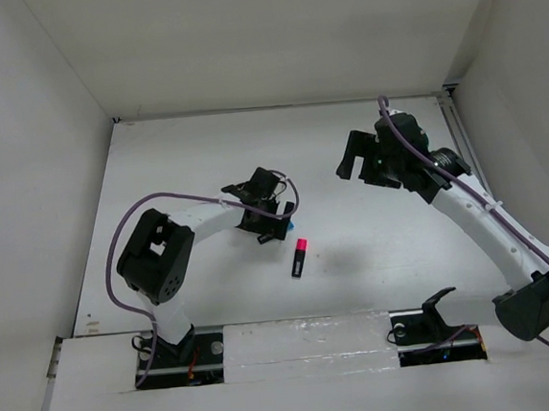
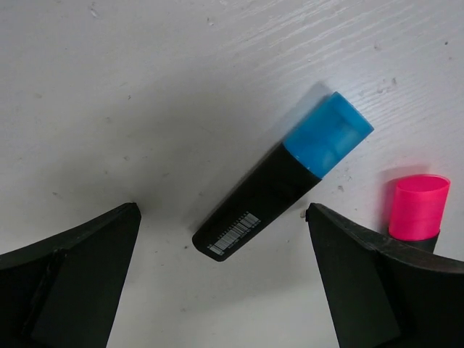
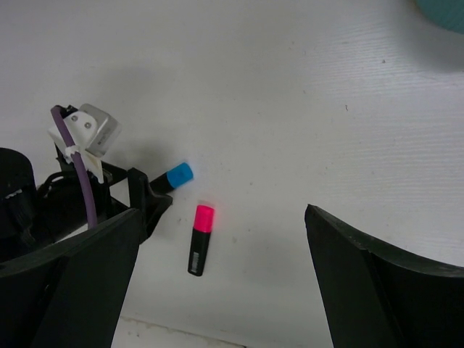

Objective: Sort the stationery into containers
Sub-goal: Grab a piece of stationery with the left arm

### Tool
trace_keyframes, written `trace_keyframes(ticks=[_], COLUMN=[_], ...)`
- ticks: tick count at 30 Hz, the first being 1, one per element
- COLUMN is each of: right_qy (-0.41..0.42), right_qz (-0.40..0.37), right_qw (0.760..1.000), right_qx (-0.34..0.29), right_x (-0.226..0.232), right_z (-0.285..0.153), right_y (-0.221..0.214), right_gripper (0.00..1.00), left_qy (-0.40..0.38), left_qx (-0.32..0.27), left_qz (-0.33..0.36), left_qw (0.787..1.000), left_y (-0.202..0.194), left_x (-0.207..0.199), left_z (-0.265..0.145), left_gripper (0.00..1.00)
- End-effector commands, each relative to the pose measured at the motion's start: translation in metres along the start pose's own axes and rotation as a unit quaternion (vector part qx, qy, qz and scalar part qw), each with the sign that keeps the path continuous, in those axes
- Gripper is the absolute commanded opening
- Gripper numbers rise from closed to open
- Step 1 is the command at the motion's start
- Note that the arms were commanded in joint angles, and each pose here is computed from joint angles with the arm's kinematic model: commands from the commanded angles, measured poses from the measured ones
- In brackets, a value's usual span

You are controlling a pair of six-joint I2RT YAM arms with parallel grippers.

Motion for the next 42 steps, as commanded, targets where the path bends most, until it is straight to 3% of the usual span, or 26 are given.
trace_keyframes(ticks=[1, 11, 15, 21, 25, 35, 36, 37, 42], right_qy=[0.028, 0.032, 0.026, 0.025, 0.021, 0.019, 0.019, 0.014, 0.009], right_qz=[-0.001, 0.005, 0.008, 0.003, 0.006, 0.012, 0.012, 0.012, 0.021], right_qw=[0.999, 0.998, 0.999, 0.999, 0.999, 0.999, 0.999, 0.999, 0.998], right_qx=[-0.031, -0.047, -0.045, -0.044, -0.046, -0.047, -0.047, -0.049, -0.062], right_x=[0.001, -0.015, -0.015, -0.014, -0.015, -0.019, -0.019, -0.021, -0.027], right_z=[-0.015, -0.018, -0.012, -0.008, -0.007, -0.012, -0.012, -0.012, -0.014], right_y=[0.011, 0.015, 0.020, 0.024, 0.027, 0.030, 0.030, 0.031, 0.038], right_gripper=[0.99, 0.99, 0.99, 0.99, 0.99, 0.99, 0.99, 0.99, 0.99], left_qy=[0.015, 0.004, 0.006, 0.003, -0.014, -0.016, -0.023, -0.009, -0.001], left_qx=[0.010, 0.029, 0.034, 0.039, 0.043, 0.070, 0.067, 0.074, 0.081], left_qz=[0.004, 0.004, -0.001, -0.011, -0.012, -0.013, -0.013, -0.018, -0.026], left_qw=[1.000, 1.000, 0.999, 0.999, 0.999, 0.997, 0.997, 0.997, 0.996], left_y=[-0.003, -0.004, -0.015, -0.021, -0.023, -0.033, -0.030, -0.033, -0.032], left_x=[0.007, 0.002, 0.005, 0.004, 0.000, -0.001, -0.003, 0.000, 0.001], left_z=[0.001, 0.007, 0.004, -0.001, -0.001, 0.014, 0.013, 0.015, 0.017], left_gripper=[0.99, 0.96, 0.89, 0.61, 0.49, 0.29, 0.24, 0.00, 0.00])
Point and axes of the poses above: each gripper's point midway between its finger pads, its own z axis out along the fingers, its own x axis along the line the jaws close on, y = z × x, the point moved 3 cm from there along -z, back along the fingers, and after that the axes turned 2 degrees about -z, right-handed, at the moved point
